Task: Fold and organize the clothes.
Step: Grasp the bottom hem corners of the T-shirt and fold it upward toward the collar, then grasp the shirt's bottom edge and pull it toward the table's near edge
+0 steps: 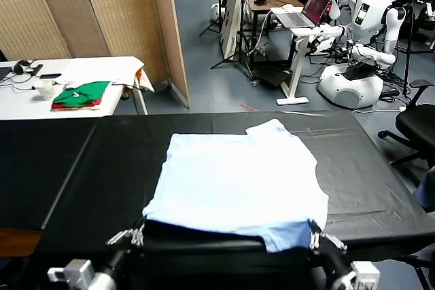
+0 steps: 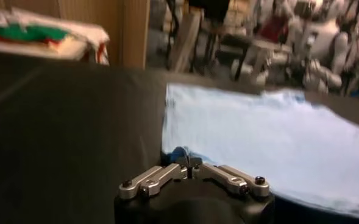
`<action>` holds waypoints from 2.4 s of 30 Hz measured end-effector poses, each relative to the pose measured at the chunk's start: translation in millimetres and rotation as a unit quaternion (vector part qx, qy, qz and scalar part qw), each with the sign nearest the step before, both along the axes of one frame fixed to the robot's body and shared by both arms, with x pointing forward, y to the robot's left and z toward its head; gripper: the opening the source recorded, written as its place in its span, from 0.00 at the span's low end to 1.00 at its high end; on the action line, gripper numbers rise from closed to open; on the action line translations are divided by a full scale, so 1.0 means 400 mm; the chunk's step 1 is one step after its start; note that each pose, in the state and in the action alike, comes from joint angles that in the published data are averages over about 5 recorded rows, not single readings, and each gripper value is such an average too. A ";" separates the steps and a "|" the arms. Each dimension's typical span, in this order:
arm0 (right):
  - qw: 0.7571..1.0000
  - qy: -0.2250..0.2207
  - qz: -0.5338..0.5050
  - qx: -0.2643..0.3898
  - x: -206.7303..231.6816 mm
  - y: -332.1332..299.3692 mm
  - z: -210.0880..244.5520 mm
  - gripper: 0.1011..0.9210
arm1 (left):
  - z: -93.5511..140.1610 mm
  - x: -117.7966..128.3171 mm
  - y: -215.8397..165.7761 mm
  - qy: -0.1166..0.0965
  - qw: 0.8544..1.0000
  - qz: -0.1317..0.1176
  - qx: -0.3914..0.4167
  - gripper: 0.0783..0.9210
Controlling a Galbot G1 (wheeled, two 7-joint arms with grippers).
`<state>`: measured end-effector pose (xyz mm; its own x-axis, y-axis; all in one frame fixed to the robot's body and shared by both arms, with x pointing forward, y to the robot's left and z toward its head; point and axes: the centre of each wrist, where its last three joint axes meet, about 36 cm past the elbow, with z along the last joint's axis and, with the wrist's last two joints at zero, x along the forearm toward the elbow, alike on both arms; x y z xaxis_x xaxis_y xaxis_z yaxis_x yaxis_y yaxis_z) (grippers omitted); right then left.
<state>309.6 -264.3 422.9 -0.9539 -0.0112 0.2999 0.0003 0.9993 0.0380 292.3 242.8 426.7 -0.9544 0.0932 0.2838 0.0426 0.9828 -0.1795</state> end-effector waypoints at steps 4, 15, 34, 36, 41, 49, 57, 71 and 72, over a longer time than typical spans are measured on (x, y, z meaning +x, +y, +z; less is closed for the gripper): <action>1.000 -0.005 -0.002 -0.012 0.057 -0.008 -0.013 0.05 | -0.015 0.037 -0.003 -0.006 1.000 -0.007 0.010 0.08; 0.999 -0.008 0.017 -0.026 0.156 -0.023 -0.035 0.05 | -0.066 0.121 -0.029 -0.003 1.000 -0.023 0.019 0.08; 0.998 0.051 0.025 -0.023 0.027 -0.058 -0.009 0.95 | -0.080 0.100 -0.019 0.036 0.998 -0.020 0.037 0.76; 0.998 0.059 0.019 -0.018 0.010 -0.068 -0.015 0.97 | -0.082 0.089 -0.019 0.045 0.998 -0.022 0.035 0.87; 0.997 0.071 0.004 -0.009 -0.017 -0.092 -0.027 0.98 | -0.094 0.072 -0.022 0.059 0.997 -0.024 0.033 0.98; 0.997 0.075 -0.008 -0.006 -0.026 -0.104 -0.041 0.77 | -0.110 0.058 -0.018 0.071 0.996 -0.023 0.046 0.97; 0.997 0.080 -0.016 0.005 -0.021 -0.119 -0.056 0.50 | -0.121 0.059 -0.010 0.078 0.995 -0.022 0.054 0.49; 0.995 0.095 0.014 0.014 -0.030 -0.093 -0.035 0.05 | -0.088 0.001 0.024 0.092 0.990 -0.003 0.107 0.08; 0.995 0.099 0.017 0.011 -0.031 -0.090 -0.029 0.05 | -0.084 -0.008 0.027 0.093 0.989 0.000 0.114 0.08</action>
